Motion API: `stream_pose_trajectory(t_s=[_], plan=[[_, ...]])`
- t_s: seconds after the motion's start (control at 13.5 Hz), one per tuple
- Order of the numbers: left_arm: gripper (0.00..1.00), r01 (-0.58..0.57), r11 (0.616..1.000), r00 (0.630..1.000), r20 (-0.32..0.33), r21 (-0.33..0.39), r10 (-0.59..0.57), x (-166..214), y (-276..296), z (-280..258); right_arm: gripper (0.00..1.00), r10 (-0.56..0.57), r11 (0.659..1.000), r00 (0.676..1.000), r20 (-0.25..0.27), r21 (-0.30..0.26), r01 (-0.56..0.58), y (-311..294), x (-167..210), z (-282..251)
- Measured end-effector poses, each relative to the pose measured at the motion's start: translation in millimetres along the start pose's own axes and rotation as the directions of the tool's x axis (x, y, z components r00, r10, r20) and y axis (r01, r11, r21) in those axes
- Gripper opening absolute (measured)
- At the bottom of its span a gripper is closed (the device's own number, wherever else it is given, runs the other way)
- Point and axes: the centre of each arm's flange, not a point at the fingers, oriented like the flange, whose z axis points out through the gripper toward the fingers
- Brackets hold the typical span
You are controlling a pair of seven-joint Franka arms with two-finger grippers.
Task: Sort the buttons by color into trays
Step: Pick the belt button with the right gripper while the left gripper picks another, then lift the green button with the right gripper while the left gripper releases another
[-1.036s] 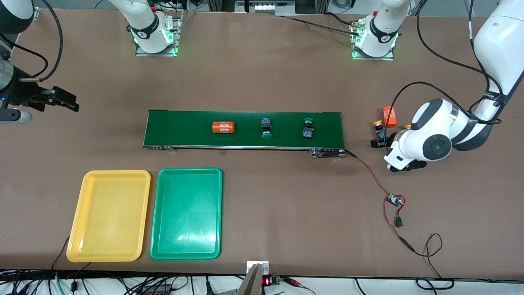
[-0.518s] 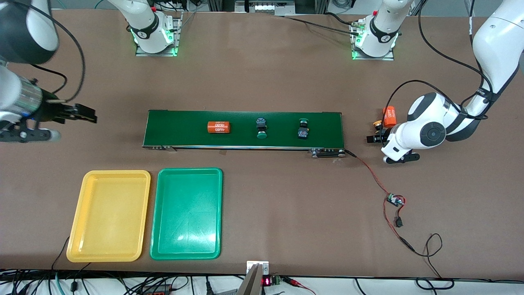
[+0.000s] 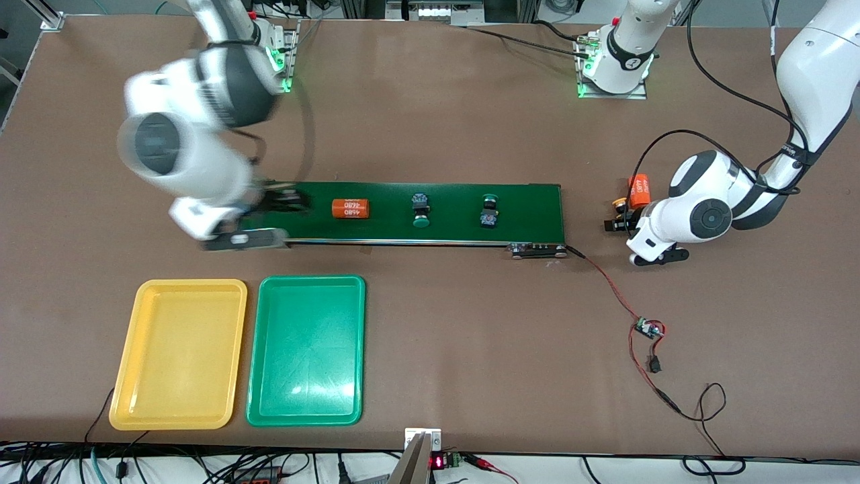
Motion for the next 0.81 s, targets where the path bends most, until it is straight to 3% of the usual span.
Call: stream_pose_trajectory(t_s=[0.07, 0.22, 0.3, 0.37, 0.44, 0.59, 0.81], plan=[[0.74, -0.001, 1.000, 1.000, 0.003, 0.001, 0.001, -1, 0, 1, 1.00, 0.000, 1.000, 1.000, -0.016, 0.000, 0.000, -39, -8, 18], [0.58, 0.004, 1.000, 1.000, 0.006, -0.001, -0.004, -1, -2, 6, 1.00, -0.002, 1.000, 0.998, -0.060, 0.021, 0.003, -96, -21, 47], [0.58, 0.008, 1.000, 1.000, 0.002, -0.008, -0.008, -1, -4, 9, 1.00, -0.001, 0.999, 0.997, -0.076, 0.036, 0.004, -115, -25, 59], [0.51, 0.010, 1.000, 1.000, 0.003, -0.010, -0.010, -1, -6, 11, 1.00, -0.005, 0.999, 0.996, -0.085, 0.044, 0.008, -130, -29, 72], [0.51, 0.010, 1.000, 1.000, 0.004, -0.010, -0.010, -1, -6, 12, 1.00, -0.013, 0.999, 0.996, -0.087, 0.043, 0.017, -145, -36, 84], [0.41, 0.004, 1.000, 1.000, 0.000, -0.011, -0.004, -2, -2, 10, 1.00, -0.025, 0.999, 0.997, -0.079, 0.035, 0.028, -164, -46, 102], [0.41, -0.026, 1.000, 0.999, -0.022, 0.002, 0.026, -7, 27, -25, 1.00, -0.030, 0.999, 0.998, -0.053, 0.014, 0.031, -167, -47, 125]])
